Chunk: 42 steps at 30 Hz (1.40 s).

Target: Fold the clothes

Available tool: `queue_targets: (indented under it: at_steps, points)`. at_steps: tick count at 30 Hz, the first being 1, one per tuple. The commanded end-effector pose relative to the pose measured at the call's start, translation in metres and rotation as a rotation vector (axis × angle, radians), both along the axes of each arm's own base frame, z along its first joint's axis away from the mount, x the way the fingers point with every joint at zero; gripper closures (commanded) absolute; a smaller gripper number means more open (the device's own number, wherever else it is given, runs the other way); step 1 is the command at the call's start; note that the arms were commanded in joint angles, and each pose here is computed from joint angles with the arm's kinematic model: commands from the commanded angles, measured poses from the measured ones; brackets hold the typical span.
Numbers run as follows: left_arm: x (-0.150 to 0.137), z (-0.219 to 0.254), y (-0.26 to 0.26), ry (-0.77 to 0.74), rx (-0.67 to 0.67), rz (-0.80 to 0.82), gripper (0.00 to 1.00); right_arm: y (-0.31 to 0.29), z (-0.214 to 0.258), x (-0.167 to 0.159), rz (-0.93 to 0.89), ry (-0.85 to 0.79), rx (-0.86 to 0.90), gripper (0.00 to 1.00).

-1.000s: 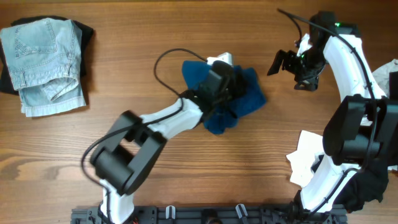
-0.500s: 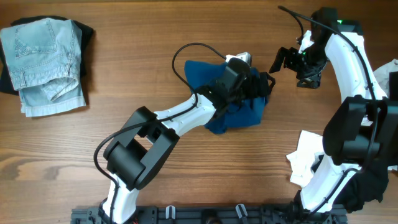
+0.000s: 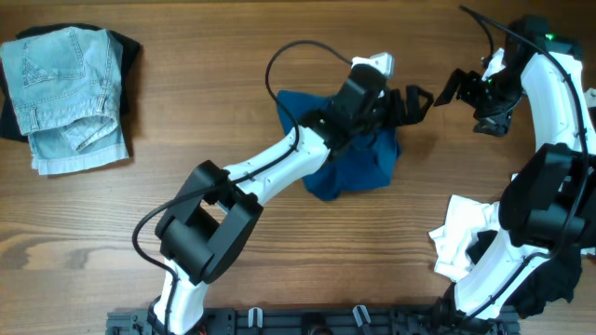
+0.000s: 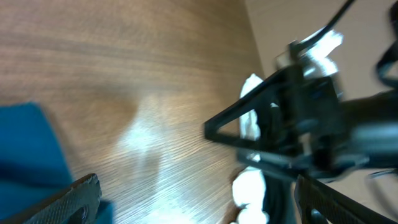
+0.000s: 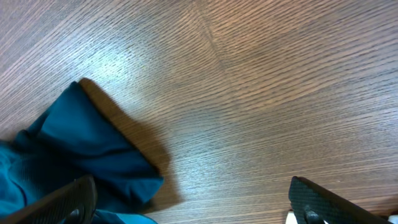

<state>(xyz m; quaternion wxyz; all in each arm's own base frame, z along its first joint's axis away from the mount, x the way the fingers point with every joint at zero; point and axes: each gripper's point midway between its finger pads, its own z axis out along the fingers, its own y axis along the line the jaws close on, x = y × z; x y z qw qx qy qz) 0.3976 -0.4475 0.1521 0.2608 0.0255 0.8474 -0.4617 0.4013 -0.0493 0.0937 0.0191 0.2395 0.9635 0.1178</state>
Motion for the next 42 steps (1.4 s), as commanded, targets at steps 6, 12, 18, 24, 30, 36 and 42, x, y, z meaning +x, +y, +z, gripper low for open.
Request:
queue_targets:
  at_steps: [6,12,18,24,30,36,42]
  points:
    - [-0.003,0.009,0.041,0.016,0.336,0.015,0.01,0.004,0.013,0.009,0.017,-0.055,0.008,0.13]
    - [-0.016,0.001,0.106,0.047,0.627,0.119,0.96,0.004,0.013,0.009,0.034,-0.06,0.006,0.3]
    - [-0.017,-0.013,0.128,0.098,0.704,0.141,0.96,0.003,0.013,0.009,0.033,-0.061,0.006,0.24]
    - [-0.008,-0.065,0.145,0.214,0.761,0.138,0.96,0.003,0.013,0.009,0.03,-0.06,0.006,0.24]
    - [-0.028,-0.131,0.129,0.357,0.764,0.0,0.96,0.003,0.013,0.009,0.029,-0.059,0.007,0.24]
    - [-0.037,-0.161,0.158,0.497,0.841,0.053,0.96,0.005,0.013,0.007,0.012,-0.045,0.018,0.24]
    - [-0.02,-0.164,0.238,0.67,0.892,0.255,0.96,0.006,0.013,0.004,0.012,-0.034,0.021,0.23]
